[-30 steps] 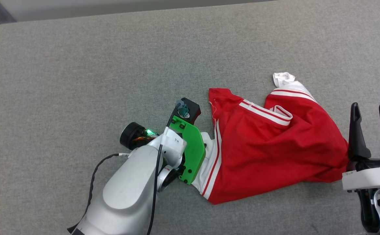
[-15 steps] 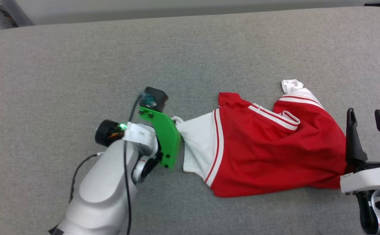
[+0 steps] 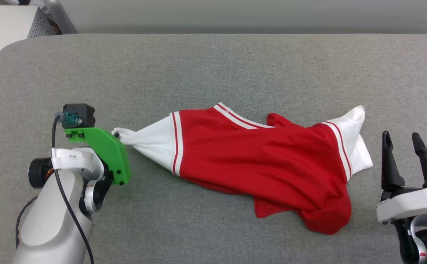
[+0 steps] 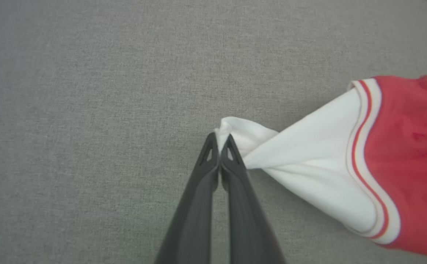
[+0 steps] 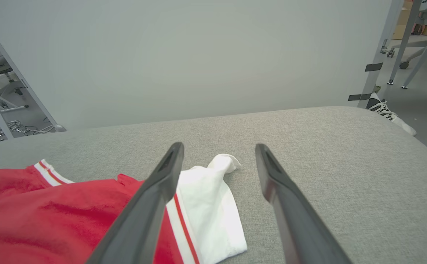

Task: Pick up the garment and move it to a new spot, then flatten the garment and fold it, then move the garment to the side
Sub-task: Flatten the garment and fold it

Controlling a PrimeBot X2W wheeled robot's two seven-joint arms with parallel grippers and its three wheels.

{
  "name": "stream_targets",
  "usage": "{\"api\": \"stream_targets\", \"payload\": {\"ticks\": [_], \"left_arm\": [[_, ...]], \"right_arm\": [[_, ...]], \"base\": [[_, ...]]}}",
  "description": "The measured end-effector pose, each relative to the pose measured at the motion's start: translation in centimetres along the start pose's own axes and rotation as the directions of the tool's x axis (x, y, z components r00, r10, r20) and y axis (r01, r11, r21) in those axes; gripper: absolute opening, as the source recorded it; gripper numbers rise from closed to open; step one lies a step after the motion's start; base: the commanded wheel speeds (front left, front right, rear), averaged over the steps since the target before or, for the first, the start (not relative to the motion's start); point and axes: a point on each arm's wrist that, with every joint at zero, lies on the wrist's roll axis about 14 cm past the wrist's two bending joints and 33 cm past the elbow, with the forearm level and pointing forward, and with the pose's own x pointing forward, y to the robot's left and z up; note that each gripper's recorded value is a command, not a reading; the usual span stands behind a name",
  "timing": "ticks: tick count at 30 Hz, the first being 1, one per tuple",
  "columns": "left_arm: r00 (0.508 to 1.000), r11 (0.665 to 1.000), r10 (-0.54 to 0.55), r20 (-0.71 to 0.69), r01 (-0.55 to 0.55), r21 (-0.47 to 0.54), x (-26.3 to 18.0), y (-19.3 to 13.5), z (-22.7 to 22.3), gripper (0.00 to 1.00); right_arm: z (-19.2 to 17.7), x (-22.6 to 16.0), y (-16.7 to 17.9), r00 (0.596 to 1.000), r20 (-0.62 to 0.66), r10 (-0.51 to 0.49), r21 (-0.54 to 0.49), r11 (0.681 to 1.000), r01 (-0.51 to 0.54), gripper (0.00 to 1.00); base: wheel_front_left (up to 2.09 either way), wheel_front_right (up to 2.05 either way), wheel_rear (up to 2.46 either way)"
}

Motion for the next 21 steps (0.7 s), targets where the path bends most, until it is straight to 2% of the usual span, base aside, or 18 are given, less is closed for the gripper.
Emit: {"api": "stream_targets", "payload": {"ticks": [4, 5, 6, 10, 13, 17, 19, 21], "left_arm": [[0.998, 0.999, 0.034, -0.052, -0.036, -0.032, -0.1, 1.3, -2.5, 0.00], [0.999, 0.999, 0.035, -0.039, -0.036, -0.035, -0.2, 1.3, -2.5, 0.77], [0.999, 0.999, 0.037, -0.017, -0.037, -0.039, -0.2, 1.3, -2.2, 1.00], [0.989, 0.999, 0.039, 0.140, -0.034, -0.035, -0.9, 1.2, 0.5, 1.00], [0.957, 1.000, 0.028, 0.289, -0.027, -0.008, -2.1, 0.9, 3.0, 1.00], [0.877, 0.999, -0.006, 0.480, -0.021, 0.050, -4.5, 0.1, 4.9, 1.00], [0.817, 0.996, -0.031, 0.576, -0.023, 0.087, -6.1, -0.4, 5.4, 1.00], [0.778, 0.995, -0.046, 0.627, -0.021, 0.100, -7.3, -0.9, 5.3, 1.00]], "right_arm": [[-0.5, 0.0, 0.2, 1.000, -0.017, 0.003, 0.005, 1.000, -0.003, 1.00], [-0.5, 0.0, 0.2, 1.000, -0.019, 0.002, 0.006, 1.000, -0.002, 1.00], [-0.5, 0.0, 0.2, 1.000, -0.020, 0.002, 0.006, 1.000, -0.002, 1.00], [-0.4, -0.2, 0.1, 1.000, -0.018, -0.002, 0.007, 1.000, 0.002, 1.00], [-0.2, -0.4, 0.0, 1.000, -0.020, -0.005, 0.006, 1.000, 0.006, 1.00], [-0.2, -1.0, -0.1, 0.999, -0.033, -0.009, 0.004, 1.000, 0.009, 1.00], [-0.4, -1.1, 0.0, 0.999, -0.044, -0.005, 0.003, 1.000, 0.005, 1.00], [-0.6, -1.0, 0.2, 0.998, -0.066, 0.004, -0.007, 1.000, -0.004, 1.00]], "base": [[0.00, 0.00, 0.00], [0.00, 0.00, 0.00], [0.00, 0.00, 0.00], [0.00, 0.00, 0.00], [0.00, 0.00, 0.00], [0.00, 0.00, 0.00], [0.00, 0.00, 0.00], [0.00, 0.00, 0.00]]}}
